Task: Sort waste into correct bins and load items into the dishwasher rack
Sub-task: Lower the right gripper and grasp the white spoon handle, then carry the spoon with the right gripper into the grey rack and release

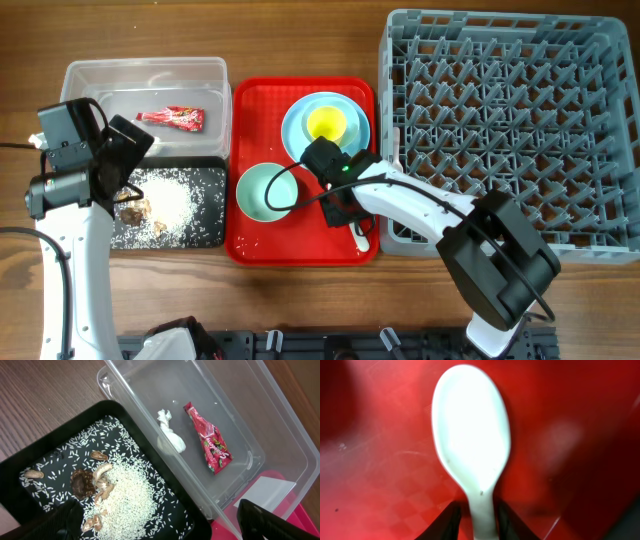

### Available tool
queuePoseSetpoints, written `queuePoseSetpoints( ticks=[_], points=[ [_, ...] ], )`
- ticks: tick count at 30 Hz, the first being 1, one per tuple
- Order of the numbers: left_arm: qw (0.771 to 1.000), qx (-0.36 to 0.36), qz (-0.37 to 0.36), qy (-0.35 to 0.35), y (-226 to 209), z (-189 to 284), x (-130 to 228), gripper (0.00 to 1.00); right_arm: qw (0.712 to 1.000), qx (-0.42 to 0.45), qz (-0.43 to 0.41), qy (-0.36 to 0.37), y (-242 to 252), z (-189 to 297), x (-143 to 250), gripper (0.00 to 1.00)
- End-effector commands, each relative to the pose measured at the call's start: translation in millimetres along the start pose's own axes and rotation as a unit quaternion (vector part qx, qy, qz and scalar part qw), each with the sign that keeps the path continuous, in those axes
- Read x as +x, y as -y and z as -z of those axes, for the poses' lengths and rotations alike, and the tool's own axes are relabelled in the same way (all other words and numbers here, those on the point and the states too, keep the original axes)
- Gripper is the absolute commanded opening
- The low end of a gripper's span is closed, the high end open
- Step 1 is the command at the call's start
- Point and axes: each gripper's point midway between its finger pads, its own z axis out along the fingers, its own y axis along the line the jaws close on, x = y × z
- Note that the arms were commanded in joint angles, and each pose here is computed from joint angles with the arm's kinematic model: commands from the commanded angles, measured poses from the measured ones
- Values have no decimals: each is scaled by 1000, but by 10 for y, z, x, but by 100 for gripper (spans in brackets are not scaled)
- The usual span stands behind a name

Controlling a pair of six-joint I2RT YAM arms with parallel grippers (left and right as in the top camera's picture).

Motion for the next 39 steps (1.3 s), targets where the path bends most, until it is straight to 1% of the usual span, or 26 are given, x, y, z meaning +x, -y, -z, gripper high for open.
queuePoseSetpoints(
  ticks=[1, 2, 3, 4, 6, 8, 11, 13, 14, 15, 17, 18, 20, 23, 27, 29, 32, 36, 39],
  points=[
    [1000, 4, -5, 10, 9, 46, -54, 100, 1000, -13, 20, -13, -69, -45, 34, 20],
    [1000, 4, -5, 10, 9, 46, -54, 100, 1000, -13, 24, -14, -68, -45, 35, 16],
    [1000, 4, -5, 10, 9, 46, -54, 100, 999, -13, 29, -14, -69, -45, 36, 9],
    [1000, 4, -5, 10, 9, 46, -54, 100, 999, -13, 32, -14, -69, -45, 36, 5],
    [1000, 4, -5, 10, 9, 46, -54, 100, 999, -28, 33, -9, -125, 46, 4, 4],
    [1000, 4, -5, 10, 9, 46, -54, 100, 998, -60, 33, 9, -263, 348, -132, 4],
    [1000, 4, -5, 10, 9, 46, -54, 100, 992, -92, 33, 80, -371, 986, -428, 4],
    [1000, 4, -5, 10, 9, 46, -54, 100, 987, -84, 11, 137, -173, 1387, -583, 4],
    [1000, 4, -5, 10, 9, 46, -54, 100, 986, -73, -5, 152, -21, 1494, -620, 4],
    [1000, 4, -5, 10, 9, 46, -54, 100, 983, -58, -39, 168, 282, 1638, -651, 4],
    [1000, 4, -5, 10, 9, 46, -54, 100, 979, -51, -81, 181, 615, 1739, -700, 4],
    [1000, 4, -5, 10, 9, 46, -54, 100, 974, -44, -112, 189, 859, 1757, -764, 4],
    [1000, 4, -5, 10, 9, 46, -54, 100, 971, -36, -136, 194, 1058, 1703, -830, 4],
    [1000, 4, -5, 10, 10, 46, -54, 100, 969, 14, -164, 183, 1352, 1515, -868, 4],
    [1000, 4, -5, 10, 9, 46, -54, 100, 972, 25, -167, 165, 1401, 1260, -956, 6],
    [1000, 4, -5, 10, 9, 46, -54, 100, 972, 44, -169, 159, 1459, 1178, -967, 6],
    [1000, 4, -5, 10, 9, 46, -54, 100, 972, 46, -169, 154, 1461, 1129, -972, 6],
    [1000, 4, -5, 10, 9, 46, -54, 100, 973, 46, -168, 154, 1461, 1129, -972, 22],
    [1000, 4, -5, 10, 9, 46, -54, 100, 973, 46, -167, 153, 1462, 1127, -966, 25]
  ],
)
